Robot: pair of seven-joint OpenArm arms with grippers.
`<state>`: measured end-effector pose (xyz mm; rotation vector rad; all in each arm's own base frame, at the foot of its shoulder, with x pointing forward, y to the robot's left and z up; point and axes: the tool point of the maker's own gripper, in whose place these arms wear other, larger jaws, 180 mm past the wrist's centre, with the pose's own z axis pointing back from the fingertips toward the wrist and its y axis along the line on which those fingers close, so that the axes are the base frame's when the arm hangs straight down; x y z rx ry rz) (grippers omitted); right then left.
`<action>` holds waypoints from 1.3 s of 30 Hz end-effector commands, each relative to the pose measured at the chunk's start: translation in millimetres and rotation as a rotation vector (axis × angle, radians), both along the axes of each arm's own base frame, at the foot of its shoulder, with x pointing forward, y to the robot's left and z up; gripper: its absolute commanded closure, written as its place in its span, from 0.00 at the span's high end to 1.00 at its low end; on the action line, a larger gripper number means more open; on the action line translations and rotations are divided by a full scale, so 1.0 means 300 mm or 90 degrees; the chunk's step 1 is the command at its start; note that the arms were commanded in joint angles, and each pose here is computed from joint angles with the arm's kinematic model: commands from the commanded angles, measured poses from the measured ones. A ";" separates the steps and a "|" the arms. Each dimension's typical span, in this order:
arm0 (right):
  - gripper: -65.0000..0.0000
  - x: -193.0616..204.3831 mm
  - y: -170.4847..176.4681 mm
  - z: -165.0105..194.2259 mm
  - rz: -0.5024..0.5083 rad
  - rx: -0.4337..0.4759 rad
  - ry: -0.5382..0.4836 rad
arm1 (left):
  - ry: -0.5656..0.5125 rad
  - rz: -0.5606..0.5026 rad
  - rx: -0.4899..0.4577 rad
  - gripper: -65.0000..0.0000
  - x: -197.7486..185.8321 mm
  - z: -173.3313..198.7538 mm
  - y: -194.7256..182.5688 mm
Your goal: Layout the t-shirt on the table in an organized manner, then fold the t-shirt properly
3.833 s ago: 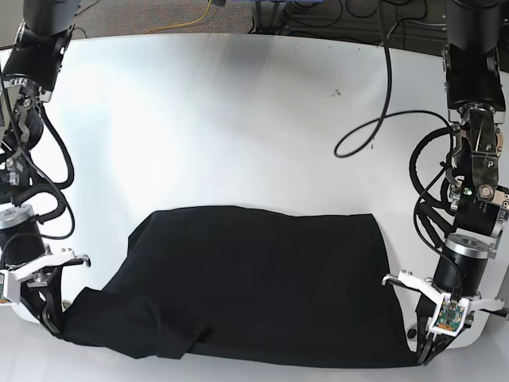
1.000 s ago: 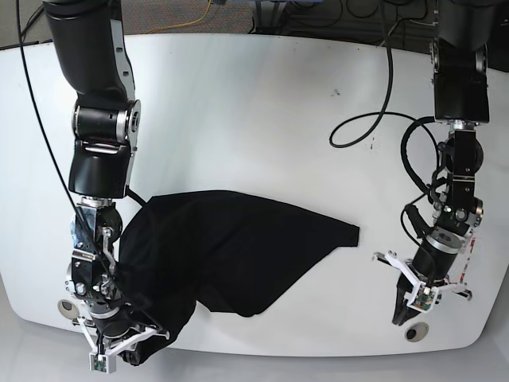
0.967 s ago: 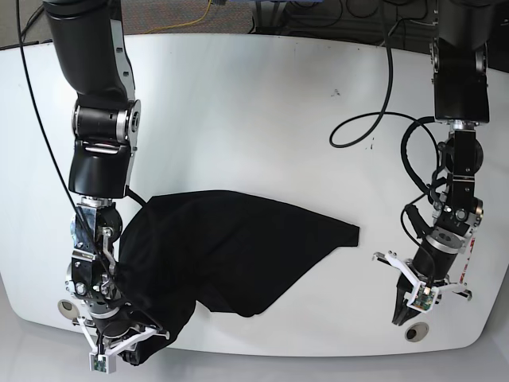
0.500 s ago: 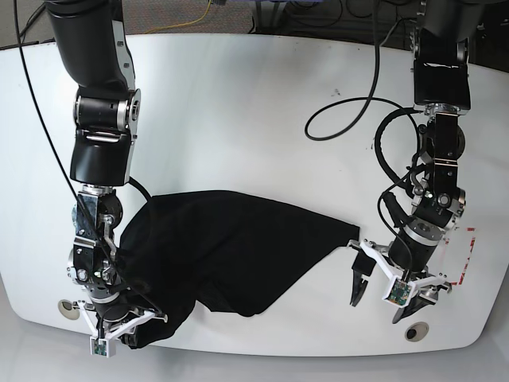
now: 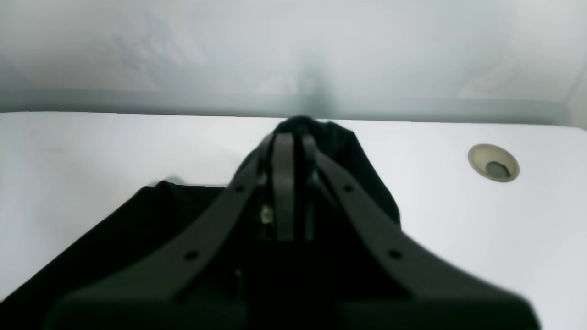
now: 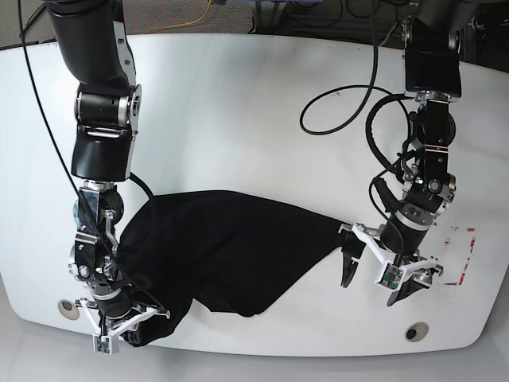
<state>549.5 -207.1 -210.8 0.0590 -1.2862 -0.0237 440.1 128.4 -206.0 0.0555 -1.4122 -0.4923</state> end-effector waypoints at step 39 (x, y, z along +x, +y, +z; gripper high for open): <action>1.00 -0.262 -0.143 0.037 -0.018 -0.083 -0.023 | -0.057 0.062 -0.020 0.74 -0.053 0.091 0.130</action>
